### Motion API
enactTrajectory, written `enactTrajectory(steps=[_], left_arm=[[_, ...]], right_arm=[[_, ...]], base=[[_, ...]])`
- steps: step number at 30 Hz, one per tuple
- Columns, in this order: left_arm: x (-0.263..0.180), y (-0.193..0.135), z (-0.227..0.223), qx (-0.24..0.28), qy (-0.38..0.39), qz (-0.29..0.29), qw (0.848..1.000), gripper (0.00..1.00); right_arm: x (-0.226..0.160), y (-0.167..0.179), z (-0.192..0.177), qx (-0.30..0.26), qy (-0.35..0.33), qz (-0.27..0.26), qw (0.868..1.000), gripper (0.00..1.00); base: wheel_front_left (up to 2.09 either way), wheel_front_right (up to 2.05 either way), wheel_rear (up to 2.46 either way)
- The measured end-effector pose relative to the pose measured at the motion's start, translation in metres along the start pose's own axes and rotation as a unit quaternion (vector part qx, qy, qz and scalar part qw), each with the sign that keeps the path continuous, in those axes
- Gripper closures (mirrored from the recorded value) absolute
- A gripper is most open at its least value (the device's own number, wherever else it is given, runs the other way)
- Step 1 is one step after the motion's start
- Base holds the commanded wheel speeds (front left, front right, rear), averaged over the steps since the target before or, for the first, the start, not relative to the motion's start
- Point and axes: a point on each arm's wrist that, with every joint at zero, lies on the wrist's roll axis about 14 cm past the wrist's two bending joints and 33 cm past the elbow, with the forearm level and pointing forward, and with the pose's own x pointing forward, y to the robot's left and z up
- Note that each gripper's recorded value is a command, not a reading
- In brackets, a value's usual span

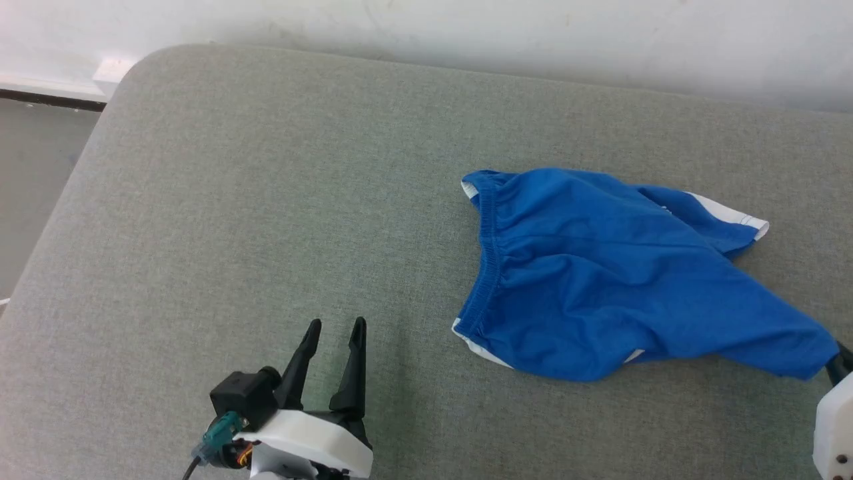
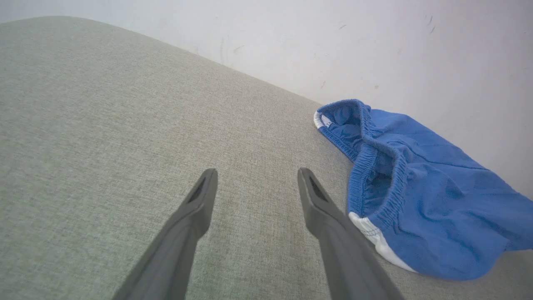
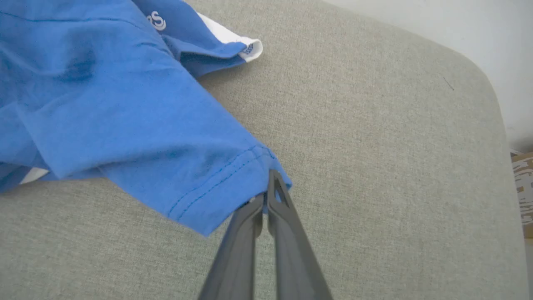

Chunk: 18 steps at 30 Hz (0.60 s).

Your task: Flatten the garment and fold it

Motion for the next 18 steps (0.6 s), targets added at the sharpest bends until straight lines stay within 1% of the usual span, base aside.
enactTrajectory(steps=[1, 2, 3, 4, 6, 12, 15, 18], left_arm=[[0.0, 0.0, 0.0, 0.0, 0.0, -0.001, 1.0, 0.0], [0.0, -0.001, 0.0, 0.0, 0.0, -0.002, 1.0, 0.0], [0.0, -0.001, 0.0, 0.001, 0.0, -0.003, 1.0, 0.0], [-0.001, -0.001, 0.001, 0.001, 0.0, -0.004, 1.0, 0.0], [-0.001, -0.003, 0.002, 0.004, -0.001, -0.008, 1.0, 0.0], [-0.001, -0.012, 0.011, 0.005, -0.014, -0.025, 1.0, 0.0], [-0.003, -0.016, 0.014, 0.005, -0.019, -0.034, 0.999, 0.0], [-0.004, -0.022, 0.018, 0.004, -0.027, -0.046, 0.999, 0.0]], right_arm=[[0.0, -0.001, -0.005, -0.003, 0.007, -0.003, 1.0, 1.0], [0.001, -0.003, -0.008, -0.007, 0.009, -0.007, 1.0, 0.82], [0.001, -0.005, -0.009, -0.015, 0.007, -0.013, 1.0, 0.54], [0.001, -0.007, -0.009, -0.022, 0.003, -0.018, 1.0, 0.0], [0.0, -0.009, -0.005, -0.029, -0.013, -0.025, 0.999, 0.0], [-0.011, 0.001, 0.035, -0.015, -0.116, -0.019, 0.993, 0.0], [-0.023, 0.01, 0.055, 0.003, -0.175, -0.018, 0.984, 0.0], [-0.041, 0.02, 0.075, 0.018, -0.245, -0.022, 0.969, 0.0]], base=[[0.0, 0.0, 0.0], [0.0, 0.0, 0.0], [0.0, 0.0, 0.0], [0.0, 0.0, 0.0], [0.0, 0.0, 0.0], [0.0, 0.0, 0.0], [0.0, 0.0, 0.0], [0.0, 0.0, 0.0]])
